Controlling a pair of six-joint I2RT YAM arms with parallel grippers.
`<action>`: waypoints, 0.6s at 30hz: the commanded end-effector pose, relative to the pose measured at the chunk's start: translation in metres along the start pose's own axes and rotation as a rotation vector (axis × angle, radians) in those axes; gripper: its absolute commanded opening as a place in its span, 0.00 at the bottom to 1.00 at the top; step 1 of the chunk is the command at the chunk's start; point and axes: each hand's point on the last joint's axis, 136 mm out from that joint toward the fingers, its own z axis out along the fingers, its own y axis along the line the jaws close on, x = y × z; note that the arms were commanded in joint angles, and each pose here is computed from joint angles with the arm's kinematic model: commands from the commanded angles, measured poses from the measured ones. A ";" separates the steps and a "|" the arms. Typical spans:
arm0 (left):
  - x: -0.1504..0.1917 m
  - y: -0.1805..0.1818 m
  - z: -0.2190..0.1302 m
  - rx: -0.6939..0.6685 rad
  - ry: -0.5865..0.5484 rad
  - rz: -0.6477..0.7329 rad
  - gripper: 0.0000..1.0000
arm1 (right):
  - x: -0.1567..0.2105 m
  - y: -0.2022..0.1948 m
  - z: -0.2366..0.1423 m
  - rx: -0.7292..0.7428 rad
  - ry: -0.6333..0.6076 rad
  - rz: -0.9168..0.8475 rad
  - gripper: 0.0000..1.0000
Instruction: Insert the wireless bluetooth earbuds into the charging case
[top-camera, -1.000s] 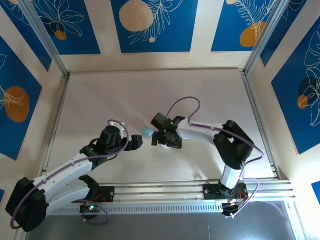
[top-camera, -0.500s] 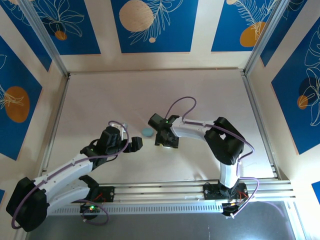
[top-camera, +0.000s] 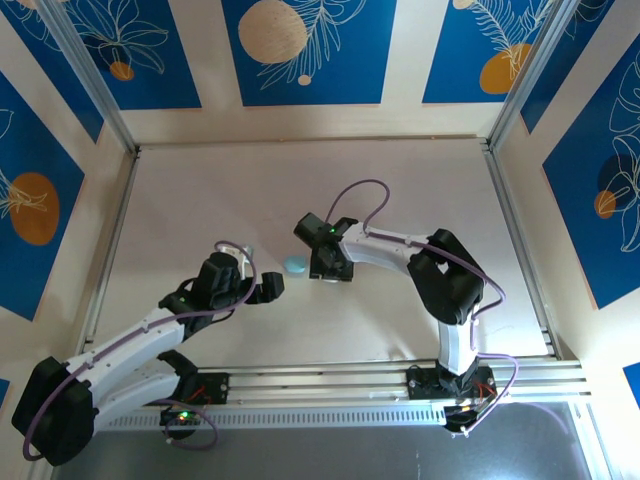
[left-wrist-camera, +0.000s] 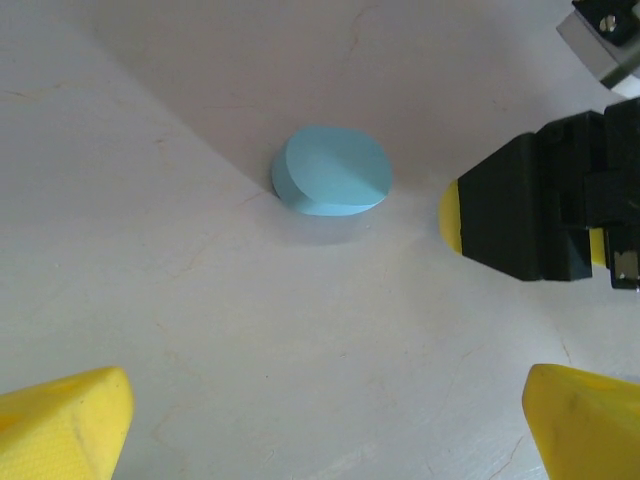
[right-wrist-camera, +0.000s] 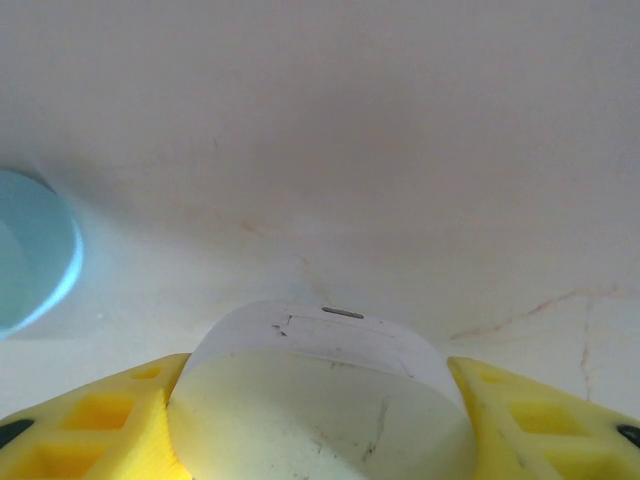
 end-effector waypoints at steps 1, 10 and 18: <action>-0.007 0.002 -0.003 -0.006 -0.022 0.016 1.00 | -0.009 0.001 0.004 0.010 0.005 -0.042 0.50; -0.013 0.005 -0.002 -0.023 -0.039 0.015 1.00 | -0.016 0.009 0.019 -0.011 0.039 -0.080 0.54; -0.034 0.003 -0.008 -0.065 -0.078 0.043 1.00 | -0.017 0.010 0.008 -0.067 0.034 -0.099 0.70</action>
